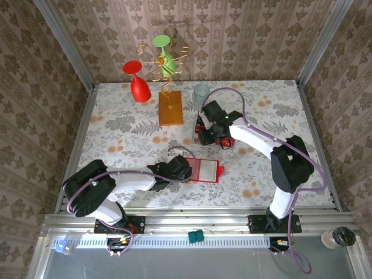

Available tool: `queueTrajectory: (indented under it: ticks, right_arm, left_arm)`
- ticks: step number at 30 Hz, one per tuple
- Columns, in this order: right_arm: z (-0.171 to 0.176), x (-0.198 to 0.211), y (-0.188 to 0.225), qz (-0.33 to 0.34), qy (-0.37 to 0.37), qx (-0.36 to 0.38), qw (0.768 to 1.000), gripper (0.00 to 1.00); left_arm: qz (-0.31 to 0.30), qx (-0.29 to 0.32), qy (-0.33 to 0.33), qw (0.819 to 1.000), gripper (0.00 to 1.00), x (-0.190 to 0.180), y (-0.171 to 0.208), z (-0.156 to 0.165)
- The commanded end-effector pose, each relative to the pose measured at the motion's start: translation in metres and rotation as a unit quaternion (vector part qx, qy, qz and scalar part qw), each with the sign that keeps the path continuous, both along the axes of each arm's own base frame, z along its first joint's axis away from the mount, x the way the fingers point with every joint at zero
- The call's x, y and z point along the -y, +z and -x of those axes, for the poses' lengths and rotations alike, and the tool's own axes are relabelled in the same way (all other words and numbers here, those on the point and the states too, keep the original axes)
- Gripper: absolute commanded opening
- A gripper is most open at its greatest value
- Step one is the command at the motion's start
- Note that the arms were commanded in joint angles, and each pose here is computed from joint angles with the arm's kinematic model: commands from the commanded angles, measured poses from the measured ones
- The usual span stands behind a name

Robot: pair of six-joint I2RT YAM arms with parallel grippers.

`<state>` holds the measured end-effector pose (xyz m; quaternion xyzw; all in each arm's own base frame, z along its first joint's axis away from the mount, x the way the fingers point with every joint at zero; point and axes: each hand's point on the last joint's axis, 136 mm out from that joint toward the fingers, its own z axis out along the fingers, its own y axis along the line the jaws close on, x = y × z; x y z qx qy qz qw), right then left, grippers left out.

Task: Put the credit cards into the card holder

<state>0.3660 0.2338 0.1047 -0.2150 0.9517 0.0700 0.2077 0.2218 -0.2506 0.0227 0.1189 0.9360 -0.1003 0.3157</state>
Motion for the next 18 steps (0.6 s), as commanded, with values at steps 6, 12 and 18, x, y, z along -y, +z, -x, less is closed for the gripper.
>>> queueTrajectory:
  ticks: [6, 12, 18]
  right_arm:
    - [-0.012, 0.003, -0.016, 0.096, 0.028, 0.002, 0.995, 0.47]
    - [-0.016, -0.004, -0.025, 0.106, 0.039, -0.007, 0.994, 0.46]
    - [-0.014, -0.006, -0.029, 0.109, 0.042, -0.006, 0.993, 0.46]
  left_arm:
    - [-0.011, -0.004, 0.02, 1.0, 0.88, -0.016, -0.006, 0.004]
    - [-0.009, -0.004, 0.021, 1.0, 0.88, -0.016, -0.006, 0.003]
    - [-0.007, -0.004, 0.022, 1.0, 0.88, -0.015, -0.006, 0.003]
